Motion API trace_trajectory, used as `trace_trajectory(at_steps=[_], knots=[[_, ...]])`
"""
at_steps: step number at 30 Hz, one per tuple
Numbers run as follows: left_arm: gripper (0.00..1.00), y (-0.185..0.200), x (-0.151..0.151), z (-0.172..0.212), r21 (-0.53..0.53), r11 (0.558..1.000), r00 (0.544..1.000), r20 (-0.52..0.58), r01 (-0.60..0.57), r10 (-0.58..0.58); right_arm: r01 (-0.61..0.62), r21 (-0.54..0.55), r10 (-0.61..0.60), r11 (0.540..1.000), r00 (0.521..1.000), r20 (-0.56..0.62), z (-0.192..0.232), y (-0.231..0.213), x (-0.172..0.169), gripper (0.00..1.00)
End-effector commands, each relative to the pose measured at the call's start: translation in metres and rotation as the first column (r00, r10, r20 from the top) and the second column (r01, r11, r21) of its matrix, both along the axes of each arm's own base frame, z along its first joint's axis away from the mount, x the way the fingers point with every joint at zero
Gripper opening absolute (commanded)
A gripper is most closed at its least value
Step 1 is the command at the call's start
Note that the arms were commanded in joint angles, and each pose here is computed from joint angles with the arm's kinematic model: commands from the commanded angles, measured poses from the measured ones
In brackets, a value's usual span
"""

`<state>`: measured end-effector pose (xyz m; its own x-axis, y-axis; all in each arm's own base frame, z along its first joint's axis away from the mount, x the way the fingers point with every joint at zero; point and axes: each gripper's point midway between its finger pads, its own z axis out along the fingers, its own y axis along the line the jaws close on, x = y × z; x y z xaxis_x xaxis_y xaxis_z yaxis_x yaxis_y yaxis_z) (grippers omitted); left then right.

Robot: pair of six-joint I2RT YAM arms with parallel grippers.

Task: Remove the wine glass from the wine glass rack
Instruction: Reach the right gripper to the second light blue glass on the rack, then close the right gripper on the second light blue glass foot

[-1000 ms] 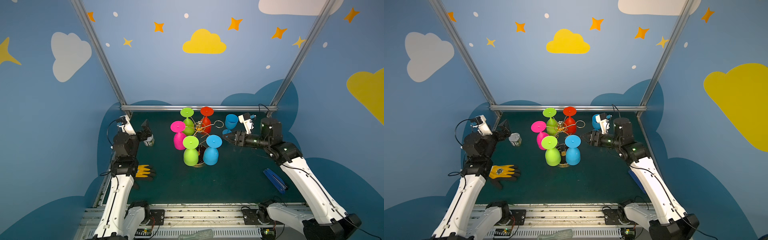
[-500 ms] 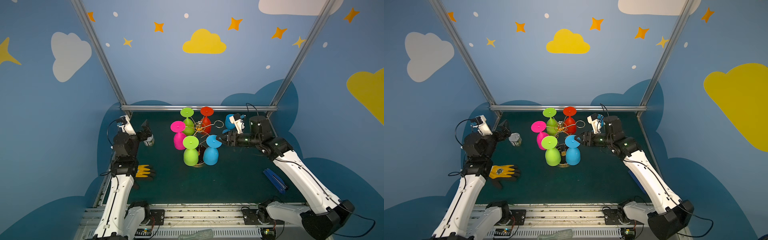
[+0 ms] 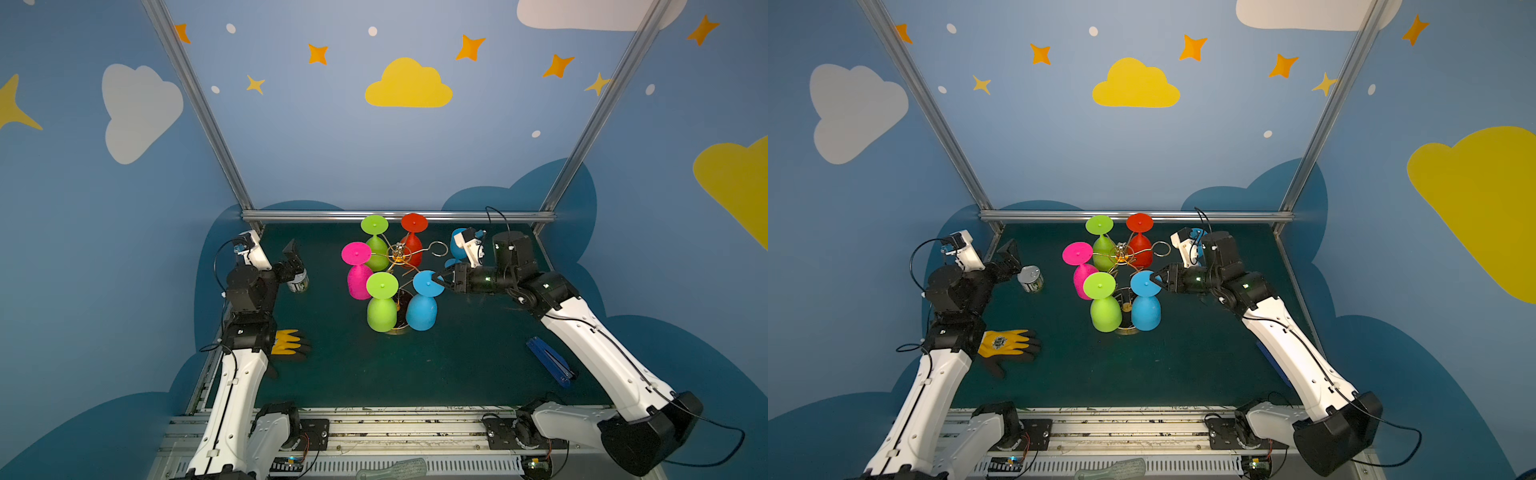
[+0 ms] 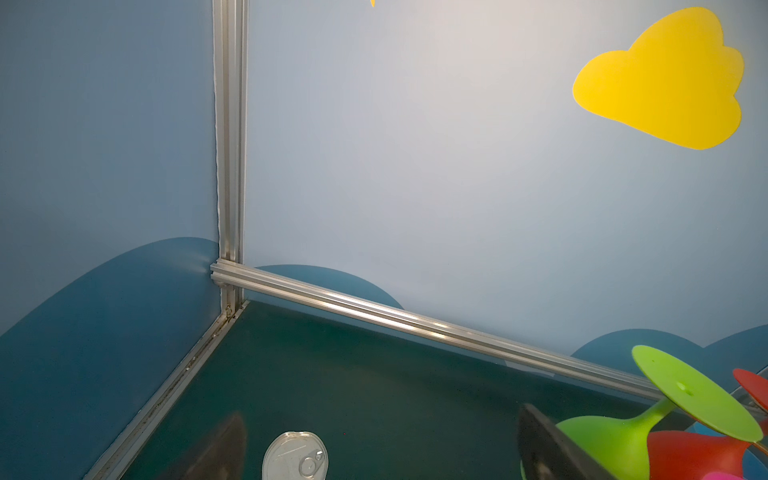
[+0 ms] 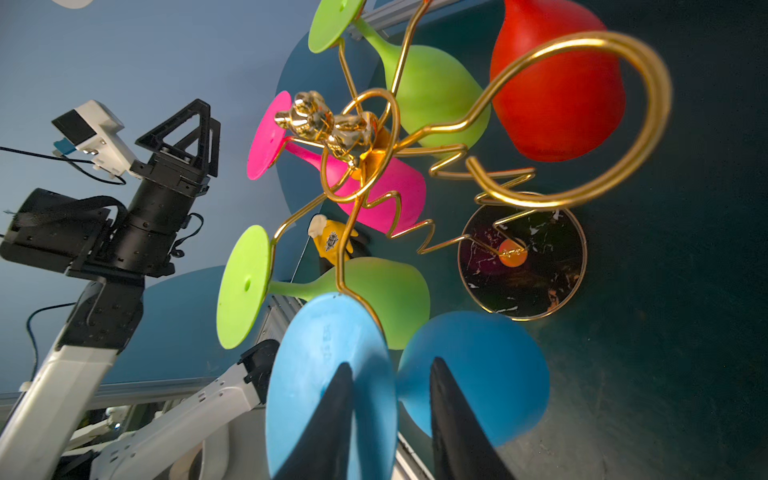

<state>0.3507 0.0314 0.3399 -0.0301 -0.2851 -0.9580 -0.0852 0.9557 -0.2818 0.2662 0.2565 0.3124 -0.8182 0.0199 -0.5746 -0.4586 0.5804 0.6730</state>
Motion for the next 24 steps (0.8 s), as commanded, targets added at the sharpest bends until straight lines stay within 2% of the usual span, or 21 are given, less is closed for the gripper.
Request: trace_trajectory(at_steps=[1,15,24], knots=[[0.99,0.000,-0.003,0.010,0.004,1.000,0.999,0.038,0.002,-0.002,-0.003,0.013,0.002,1.000,1.000,0.021,0.012,0.002,0.001,0.22],[0.99,0.000,-0.004,0.012,0.004,1.000,0.999,0.043,0.001,-0.001,0.013,0.064,-0.014,0.998,1.000,0.023,0.028,0.003,0.001,0.00],[0.99,0.000,-0.005,0.012,0.005,1.000,0.999,0.046,0.001,-0.001,0.007,0.138,-0.011,0.990,1.000,0.028,0.048,0.006,-0.002,0.00]])
